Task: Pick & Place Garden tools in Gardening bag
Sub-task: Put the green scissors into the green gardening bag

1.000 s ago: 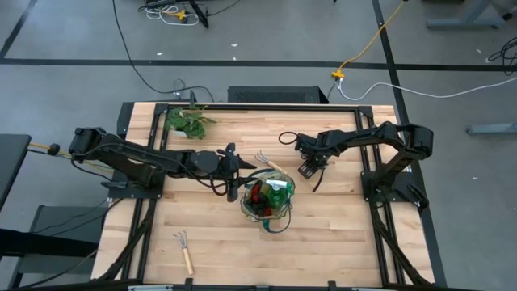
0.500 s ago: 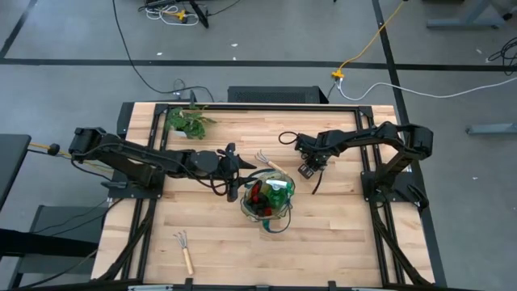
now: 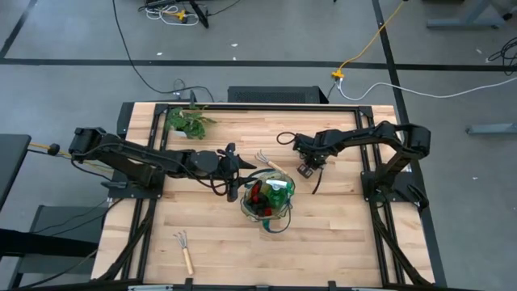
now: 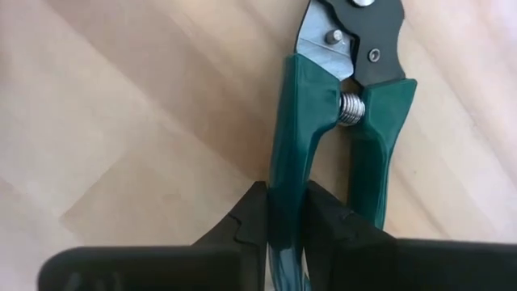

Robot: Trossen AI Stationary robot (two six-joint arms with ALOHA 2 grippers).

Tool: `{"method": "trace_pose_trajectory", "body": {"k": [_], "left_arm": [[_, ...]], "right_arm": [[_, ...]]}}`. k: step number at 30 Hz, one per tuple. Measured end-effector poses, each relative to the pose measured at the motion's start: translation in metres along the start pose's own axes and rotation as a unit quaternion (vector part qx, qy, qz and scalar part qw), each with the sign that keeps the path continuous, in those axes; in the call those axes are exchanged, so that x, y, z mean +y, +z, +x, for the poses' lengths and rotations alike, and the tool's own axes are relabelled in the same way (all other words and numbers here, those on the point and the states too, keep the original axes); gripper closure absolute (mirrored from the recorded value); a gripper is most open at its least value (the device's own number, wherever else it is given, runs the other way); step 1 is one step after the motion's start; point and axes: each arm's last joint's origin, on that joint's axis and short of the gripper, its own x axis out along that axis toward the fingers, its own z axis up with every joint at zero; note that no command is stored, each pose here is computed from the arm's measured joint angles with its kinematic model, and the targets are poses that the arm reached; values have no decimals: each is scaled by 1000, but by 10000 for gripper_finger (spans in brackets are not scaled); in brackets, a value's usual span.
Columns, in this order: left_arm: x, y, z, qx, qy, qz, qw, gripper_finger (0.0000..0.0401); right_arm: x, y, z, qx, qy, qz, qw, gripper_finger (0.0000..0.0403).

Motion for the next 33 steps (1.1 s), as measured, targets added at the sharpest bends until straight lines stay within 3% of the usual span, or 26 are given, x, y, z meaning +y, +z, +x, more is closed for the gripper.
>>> {"method": "trace_pose_trajectory", "body": {"k": [12, 19, 25, 33], "left_arm": [[0, 0, 0, 0, 0, 0, 1000, 222], [0, 0, 0, 0, 0, -1, 1000, 222], [0, 0, 0, -2, 0, -1, 1000, 222], [0, 0, 0, -2, 0, -1, 1000, 222]], "right_arm": [[14, 19, -18, -59, 15, -17, 998, 359], [17, 19, -55, -123, 30, -32, 991, 359], [17, 8, -99, -210, 73, -31, 974, 359], [26, -7, -142, -313, 139, -46, 939, 359]]}}
